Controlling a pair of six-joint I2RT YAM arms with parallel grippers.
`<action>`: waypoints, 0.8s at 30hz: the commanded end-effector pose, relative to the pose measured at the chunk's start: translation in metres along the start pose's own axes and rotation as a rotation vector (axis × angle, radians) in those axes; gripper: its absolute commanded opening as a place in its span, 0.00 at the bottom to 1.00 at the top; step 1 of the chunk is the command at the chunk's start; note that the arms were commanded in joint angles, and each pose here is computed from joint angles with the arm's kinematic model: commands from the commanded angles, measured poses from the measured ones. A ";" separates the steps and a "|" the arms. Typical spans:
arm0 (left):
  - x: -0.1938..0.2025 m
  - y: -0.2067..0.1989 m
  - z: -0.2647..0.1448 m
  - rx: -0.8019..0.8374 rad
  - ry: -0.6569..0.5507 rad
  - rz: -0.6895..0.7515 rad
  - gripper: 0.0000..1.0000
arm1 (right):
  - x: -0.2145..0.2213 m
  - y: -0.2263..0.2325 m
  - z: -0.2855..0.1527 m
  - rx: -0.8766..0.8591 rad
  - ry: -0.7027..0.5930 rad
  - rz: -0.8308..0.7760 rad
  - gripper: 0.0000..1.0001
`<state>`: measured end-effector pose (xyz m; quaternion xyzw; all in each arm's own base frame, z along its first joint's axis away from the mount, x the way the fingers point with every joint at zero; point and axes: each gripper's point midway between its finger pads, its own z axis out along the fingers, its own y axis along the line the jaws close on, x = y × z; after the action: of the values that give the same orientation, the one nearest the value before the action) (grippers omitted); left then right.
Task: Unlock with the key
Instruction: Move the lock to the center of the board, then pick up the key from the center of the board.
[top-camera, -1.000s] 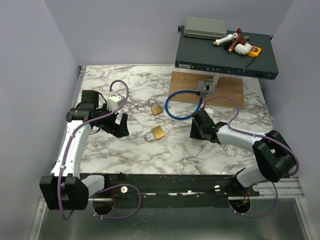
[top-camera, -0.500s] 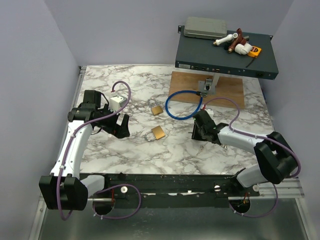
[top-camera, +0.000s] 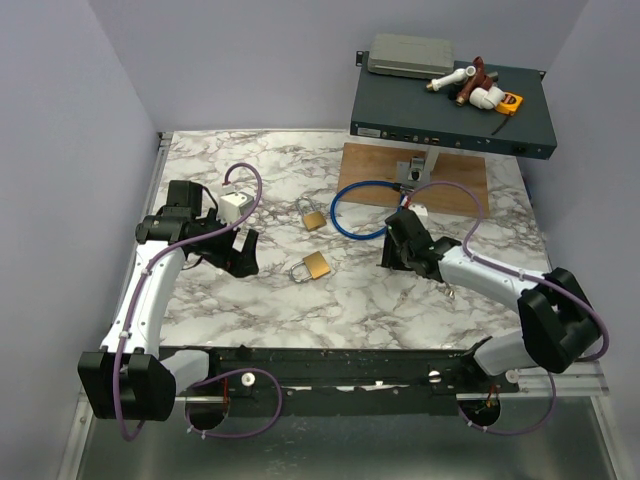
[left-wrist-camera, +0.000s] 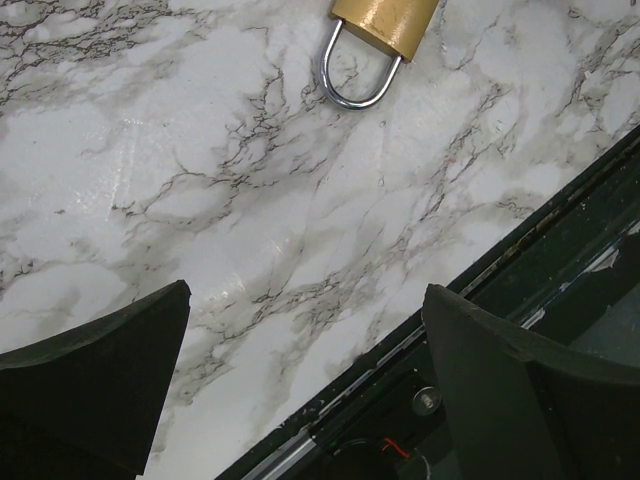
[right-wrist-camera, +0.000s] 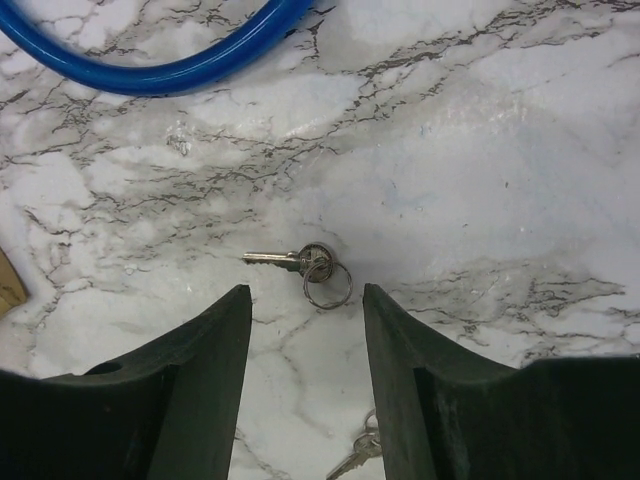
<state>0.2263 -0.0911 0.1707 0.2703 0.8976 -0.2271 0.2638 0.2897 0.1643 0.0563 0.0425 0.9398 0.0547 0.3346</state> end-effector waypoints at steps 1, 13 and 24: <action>0.003 -0.002 -0.003 -0.012 -0.003 0.032 0.98 | -0.006 -0.001 0.015 0.011 -0.015 -0.063 0.52; 0.008 -0.004 -0.004 -0.008 0.004 0.056 0.98 | 0.008 0.009 0.033 -0.066 0.021 -0.063 0.43; 0.013 -0.004 -0.004 -0.013 0.006 0.064 0.98 | 0.035 0.008 0.026 -0.112 0.085 -0.022 0.31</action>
<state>0.2182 -0.0887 0.1692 0.2891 0.8921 -0.2192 0.2695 0.2951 0.1769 0.0234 0.0067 0.9417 0.0857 0.3253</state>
